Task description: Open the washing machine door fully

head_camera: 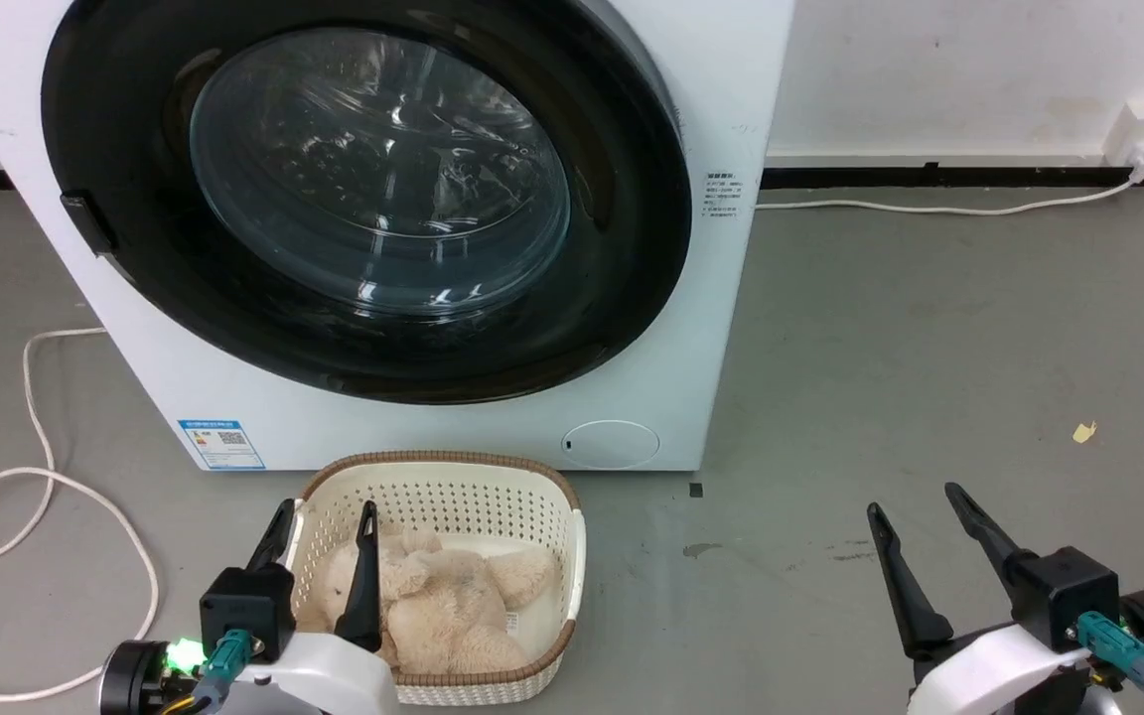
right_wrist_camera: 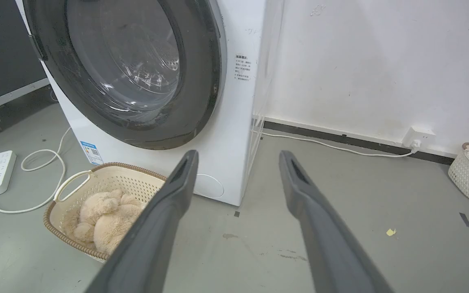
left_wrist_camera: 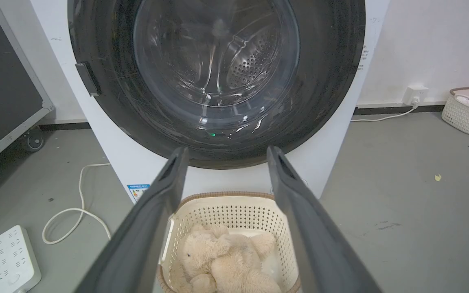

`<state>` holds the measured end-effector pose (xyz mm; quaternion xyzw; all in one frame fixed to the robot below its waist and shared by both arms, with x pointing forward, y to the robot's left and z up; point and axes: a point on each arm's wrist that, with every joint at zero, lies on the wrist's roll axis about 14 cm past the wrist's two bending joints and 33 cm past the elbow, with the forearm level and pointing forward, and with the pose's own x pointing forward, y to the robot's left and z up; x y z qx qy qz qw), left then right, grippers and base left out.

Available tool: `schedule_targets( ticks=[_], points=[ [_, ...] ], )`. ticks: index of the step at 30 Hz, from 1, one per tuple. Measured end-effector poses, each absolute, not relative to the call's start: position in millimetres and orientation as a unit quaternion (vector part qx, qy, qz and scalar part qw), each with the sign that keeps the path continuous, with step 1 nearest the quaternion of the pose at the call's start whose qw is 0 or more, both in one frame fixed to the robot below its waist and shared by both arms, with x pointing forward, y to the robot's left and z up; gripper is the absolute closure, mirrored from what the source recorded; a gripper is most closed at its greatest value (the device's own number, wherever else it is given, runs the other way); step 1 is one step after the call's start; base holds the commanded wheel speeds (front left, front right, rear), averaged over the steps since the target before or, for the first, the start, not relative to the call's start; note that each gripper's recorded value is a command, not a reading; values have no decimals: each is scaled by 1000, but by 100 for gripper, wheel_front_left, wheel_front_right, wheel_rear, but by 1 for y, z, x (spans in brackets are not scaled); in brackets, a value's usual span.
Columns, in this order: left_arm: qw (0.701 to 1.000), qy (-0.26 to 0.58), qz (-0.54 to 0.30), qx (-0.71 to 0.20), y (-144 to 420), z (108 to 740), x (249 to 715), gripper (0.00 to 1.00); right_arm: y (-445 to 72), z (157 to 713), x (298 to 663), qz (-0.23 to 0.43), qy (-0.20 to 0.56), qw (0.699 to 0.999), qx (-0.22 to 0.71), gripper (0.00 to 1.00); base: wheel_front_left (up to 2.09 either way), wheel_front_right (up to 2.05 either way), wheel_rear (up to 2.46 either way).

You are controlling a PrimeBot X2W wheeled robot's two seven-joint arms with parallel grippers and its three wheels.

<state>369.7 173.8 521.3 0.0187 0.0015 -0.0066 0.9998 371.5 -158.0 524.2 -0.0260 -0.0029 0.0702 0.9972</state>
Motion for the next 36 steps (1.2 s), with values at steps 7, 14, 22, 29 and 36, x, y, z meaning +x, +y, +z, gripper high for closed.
schedule_targets(
  ticks=[7, 14, 22, 29, 36],
  points=[
    [1000, 0, -5, 17, 175, 519, 370, 0, -155, 521, 376, 76, -2, 997, -27, 0, 0, 0, 0],
    [1000, 4, -1, 14, 178, 514, 371, 0, -148, 516, 381, 86, 0, 996, -27, 0, 0, 0, 0],
    [1000, -2, 3, 11, 180, 515, 374, 0, -143, 522, 396, 101, -14, 994, -28, 100, 0, 0, 0],
    [1000, -3, 8, 9, 183, 513, 375, 0, -138, 537, 418, 118, -34, 992, -16, 100, 0, 0, 0],
    [1000, -8, 17, 2, 188, 513, 379, 0, -135, 556, 447, 130, -50, 990, 15, 100, 0, 0, 0]
  ],
)
